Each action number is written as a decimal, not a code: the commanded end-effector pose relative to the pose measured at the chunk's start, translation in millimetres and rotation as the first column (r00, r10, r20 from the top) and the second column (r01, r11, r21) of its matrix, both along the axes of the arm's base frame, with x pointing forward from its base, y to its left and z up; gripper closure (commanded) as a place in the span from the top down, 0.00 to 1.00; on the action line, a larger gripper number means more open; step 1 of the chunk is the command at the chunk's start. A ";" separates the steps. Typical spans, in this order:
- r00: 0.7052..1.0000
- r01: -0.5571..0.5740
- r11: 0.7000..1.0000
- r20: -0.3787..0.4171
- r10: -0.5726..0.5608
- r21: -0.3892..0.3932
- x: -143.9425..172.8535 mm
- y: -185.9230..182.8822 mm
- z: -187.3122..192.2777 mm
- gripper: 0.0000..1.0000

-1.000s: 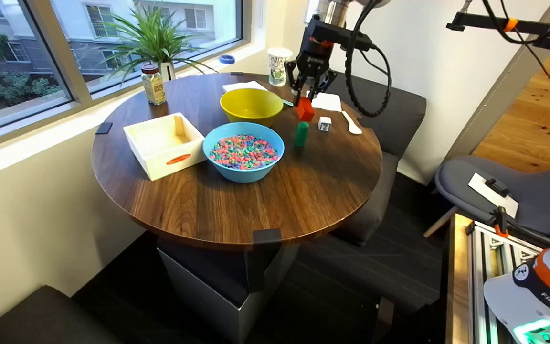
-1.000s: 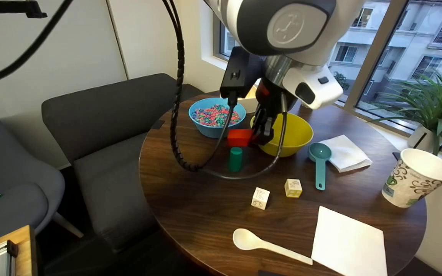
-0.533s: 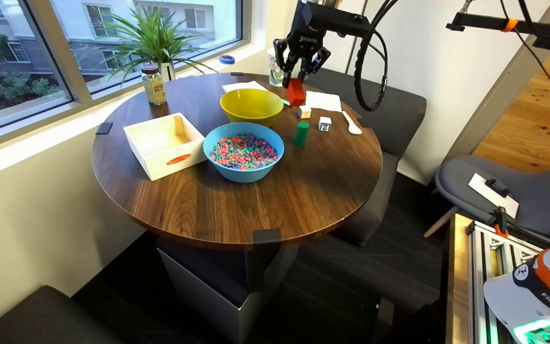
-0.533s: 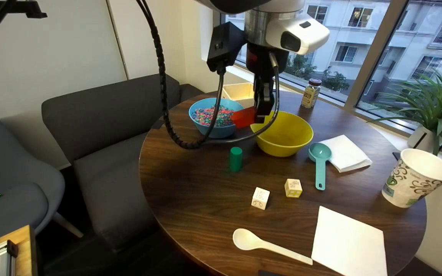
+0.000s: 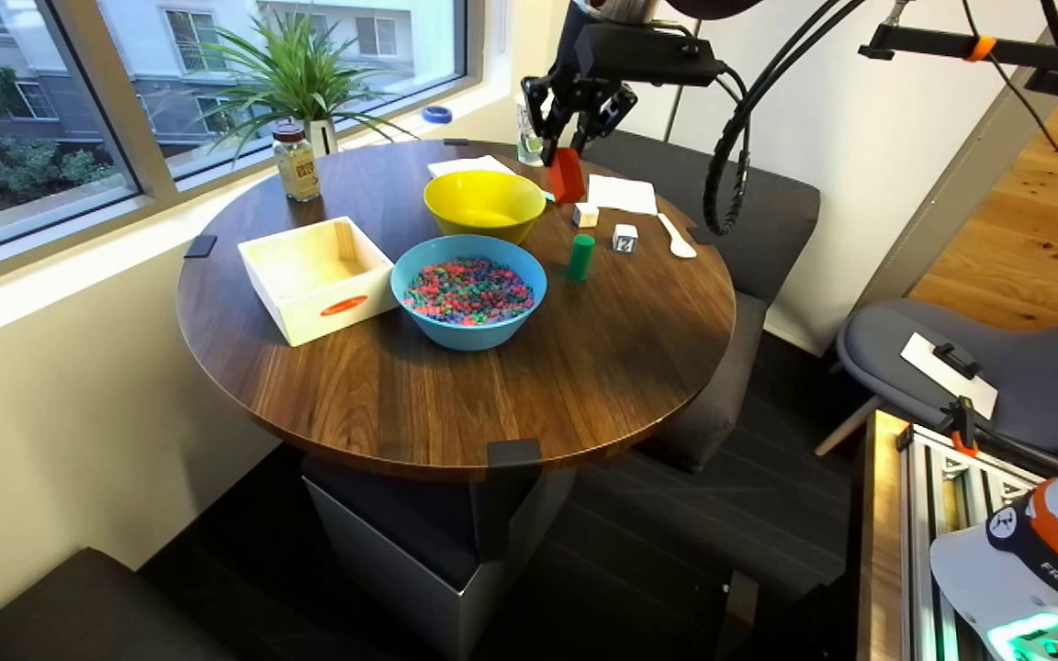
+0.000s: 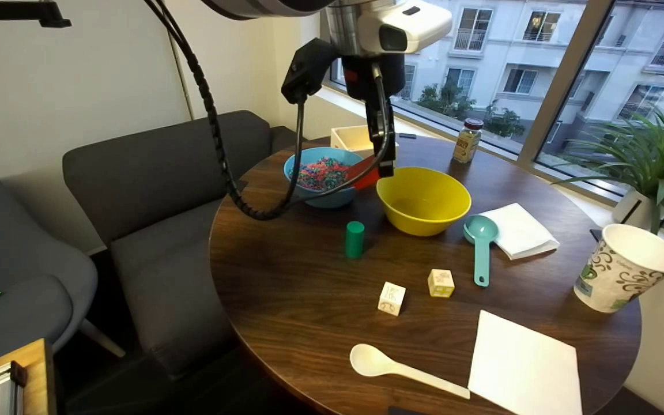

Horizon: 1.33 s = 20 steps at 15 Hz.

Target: Turn the orange block in an upright position, pick up the white block and put it on top of the orange block

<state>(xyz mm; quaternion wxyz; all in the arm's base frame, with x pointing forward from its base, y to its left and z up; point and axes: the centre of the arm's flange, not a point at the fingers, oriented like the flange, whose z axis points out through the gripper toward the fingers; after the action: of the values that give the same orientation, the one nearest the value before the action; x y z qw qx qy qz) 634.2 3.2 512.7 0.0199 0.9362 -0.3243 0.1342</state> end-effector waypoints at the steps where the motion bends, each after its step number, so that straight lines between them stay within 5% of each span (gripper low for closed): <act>1: 1.000 0.002 1.000 0.001 -0.002 0.000 0.3 -1.3 0.4 0.33; 4: 1.000 0.006 1.000 0.001 -0.006 -0.001 0.8 -5.0 0.5 0.33; 5: 1.000 0.006 1.000 -0.009 -0.007 -0.027 -2.5 2.7 -1.5 0.08; 12: 0.996 0.084 0.969 -0.015 -0.090 -0.234 -21.8 67.4 -2.0 0.08; 20: 0.984 0.167 0.912 0.129 -0.127 -0.374 -46.0 111.8 -14.9 0.08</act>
<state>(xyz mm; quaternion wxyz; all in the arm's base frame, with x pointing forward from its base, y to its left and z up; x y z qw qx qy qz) 609.5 111.1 506.9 0.1782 0.8950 -0.3491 0.2130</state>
